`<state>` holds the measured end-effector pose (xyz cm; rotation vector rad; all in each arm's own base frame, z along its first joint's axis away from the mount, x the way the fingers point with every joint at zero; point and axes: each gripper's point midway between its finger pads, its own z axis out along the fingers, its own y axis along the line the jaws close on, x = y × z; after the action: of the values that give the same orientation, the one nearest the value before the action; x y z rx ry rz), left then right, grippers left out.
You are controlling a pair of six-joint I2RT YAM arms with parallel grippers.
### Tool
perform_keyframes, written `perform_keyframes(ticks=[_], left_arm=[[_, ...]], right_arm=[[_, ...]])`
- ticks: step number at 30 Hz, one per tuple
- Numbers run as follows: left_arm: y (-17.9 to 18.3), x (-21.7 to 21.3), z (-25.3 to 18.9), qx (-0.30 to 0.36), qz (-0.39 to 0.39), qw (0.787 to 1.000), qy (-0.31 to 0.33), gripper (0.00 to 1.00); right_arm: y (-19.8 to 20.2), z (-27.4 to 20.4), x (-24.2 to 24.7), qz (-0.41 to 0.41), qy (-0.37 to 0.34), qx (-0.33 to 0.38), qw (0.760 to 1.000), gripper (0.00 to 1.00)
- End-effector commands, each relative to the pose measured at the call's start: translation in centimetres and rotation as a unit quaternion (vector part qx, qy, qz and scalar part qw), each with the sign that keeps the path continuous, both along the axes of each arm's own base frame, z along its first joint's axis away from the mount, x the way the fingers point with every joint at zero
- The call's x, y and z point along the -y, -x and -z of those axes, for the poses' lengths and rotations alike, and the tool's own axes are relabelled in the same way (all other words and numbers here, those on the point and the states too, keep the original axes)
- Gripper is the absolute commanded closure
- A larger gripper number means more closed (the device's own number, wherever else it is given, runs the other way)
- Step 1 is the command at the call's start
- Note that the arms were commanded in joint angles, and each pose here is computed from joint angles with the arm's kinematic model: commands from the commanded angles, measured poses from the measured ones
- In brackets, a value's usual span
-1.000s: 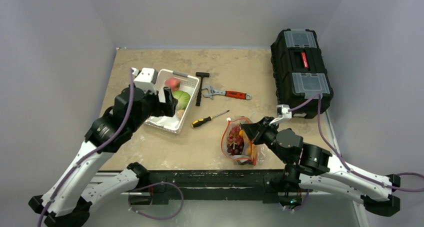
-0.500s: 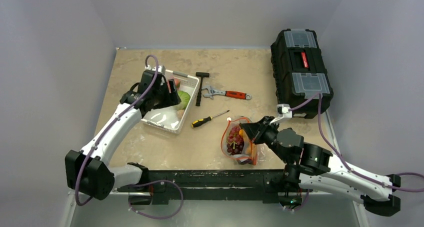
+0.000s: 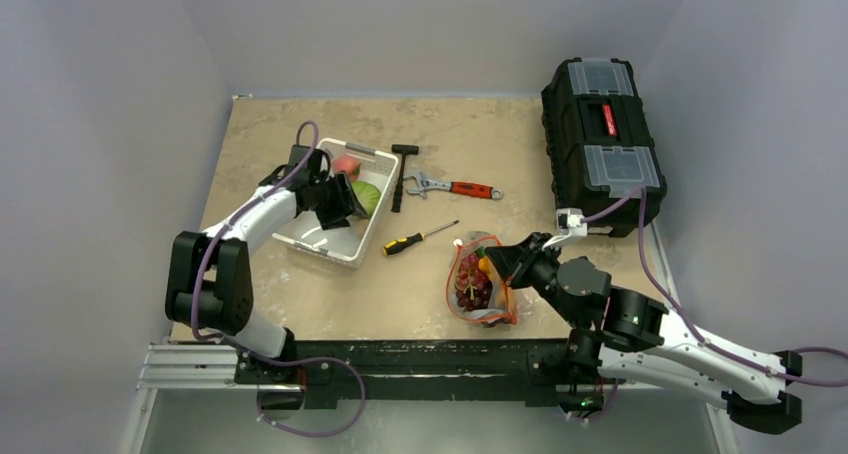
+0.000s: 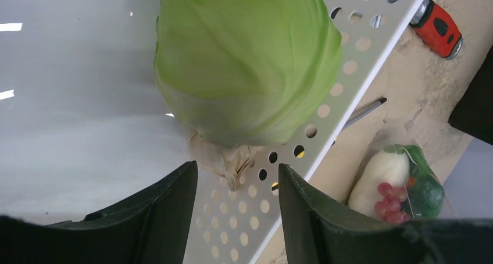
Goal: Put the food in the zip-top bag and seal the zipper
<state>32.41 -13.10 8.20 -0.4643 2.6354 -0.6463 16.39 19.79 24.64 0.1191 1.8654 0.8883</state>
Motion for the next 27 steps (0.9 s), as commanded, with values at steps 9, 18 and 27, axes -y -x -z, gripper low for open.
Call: perform_keyframes(ticks=[9,18,27], left_arm=[[-0.8,-0.2,3.5,-0.001,-0.026,1.0,0.001,0.54],[-0.5,0.9,4.5,-0.022,-0.009,0.999,0.025,0.44],[-0.7,1.6,3.9,-0.009,0.003,0.999,0.04,0.6]], right_arm=[[0.1,-3.5,0.4,0.002,-0.055,0.026,0.998,1.0],[0.1,-3.2,-0.3,-0.005,-0.053,0.023,0.998,1.0],[0.0,-3.1,-0.6,-0.008,-0.051,0.022,0.998,1.0]])
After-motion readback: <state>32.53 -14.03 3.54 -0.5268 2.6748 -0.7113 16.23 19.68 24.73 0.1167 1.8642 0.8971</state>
